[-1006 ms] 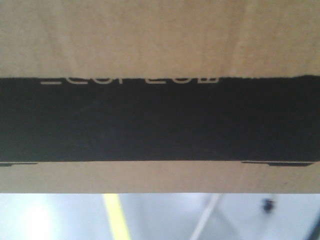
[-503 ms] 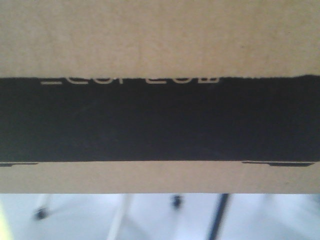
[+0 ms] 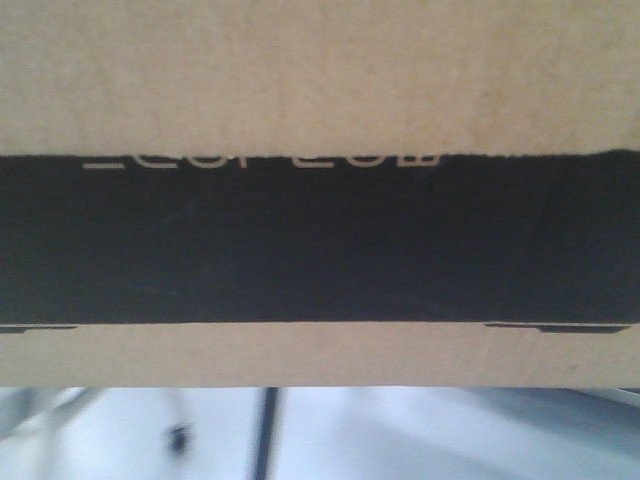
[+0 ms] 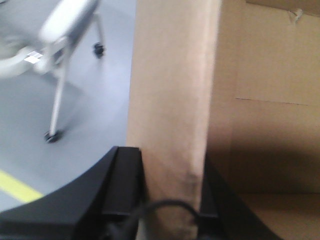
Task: Grab box from left shelf to table start
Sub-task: 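Hold the box with both grippers as the base approaches the white table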
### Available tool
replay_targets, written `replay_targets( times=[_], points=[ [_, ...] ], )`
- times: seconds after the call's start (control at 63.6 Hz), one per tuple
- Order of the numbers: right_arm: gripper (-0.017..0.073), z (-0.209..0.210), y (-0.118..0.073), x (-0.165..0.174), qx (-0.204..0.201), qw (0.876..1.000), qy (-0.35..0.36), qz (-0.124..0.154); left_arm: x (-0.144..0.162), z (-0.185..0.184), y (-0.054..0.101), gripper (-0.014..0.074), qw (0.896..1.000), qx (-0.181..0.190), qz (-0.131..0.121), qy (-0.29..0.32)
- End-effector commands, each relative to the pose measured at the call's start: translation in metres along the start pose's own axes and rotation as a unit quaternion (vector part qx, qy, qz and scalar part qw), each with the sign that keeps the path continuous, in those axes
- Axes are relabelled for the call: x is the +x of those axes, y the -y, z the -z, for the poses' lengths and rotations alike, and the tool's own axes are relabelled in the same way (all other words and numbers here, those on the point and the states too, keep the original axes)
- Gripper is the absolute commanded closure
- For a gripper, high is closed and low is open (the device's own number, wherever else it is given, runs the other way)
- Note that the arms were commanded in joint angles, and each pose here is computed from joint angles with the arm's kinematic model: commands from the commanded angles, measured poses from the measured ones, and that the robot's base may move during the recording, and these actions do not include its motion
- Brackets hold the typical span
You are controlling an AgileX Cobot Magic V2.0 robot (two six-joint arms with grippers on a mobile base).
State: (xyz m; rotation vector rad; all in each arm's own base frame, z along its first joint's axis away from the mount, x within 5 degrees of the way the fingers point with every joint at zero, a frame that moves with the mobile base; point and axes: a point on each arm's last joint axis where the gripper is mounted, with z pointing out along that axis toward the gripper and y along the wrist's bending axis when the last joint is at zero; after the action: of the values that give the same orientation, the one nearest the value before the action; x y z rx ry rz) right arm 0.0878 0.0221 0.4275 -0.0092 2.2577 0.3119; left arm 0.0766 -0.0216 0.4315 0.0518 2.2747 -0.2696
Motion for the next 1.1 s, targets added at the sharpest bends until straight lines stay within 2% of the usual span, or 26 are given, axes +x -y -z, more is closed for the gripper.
replay_targets(
  times=[0.0,1.085],
  points=[
    [0.0503,0.0069,0.0009,-0.0133,0.013,0.998,0.063,0.012,-0.0130,0.0128,0.0077,0.0608,0.996,0.043,0.019,0.071],
    [0.0503,0.0069,0.0009,-0.0132,0.013,0.998,0.063,0.012,-0.0131,0.0128,0.0077,0.0609,0.996,0.043,0.019,0.072]
  ],
)
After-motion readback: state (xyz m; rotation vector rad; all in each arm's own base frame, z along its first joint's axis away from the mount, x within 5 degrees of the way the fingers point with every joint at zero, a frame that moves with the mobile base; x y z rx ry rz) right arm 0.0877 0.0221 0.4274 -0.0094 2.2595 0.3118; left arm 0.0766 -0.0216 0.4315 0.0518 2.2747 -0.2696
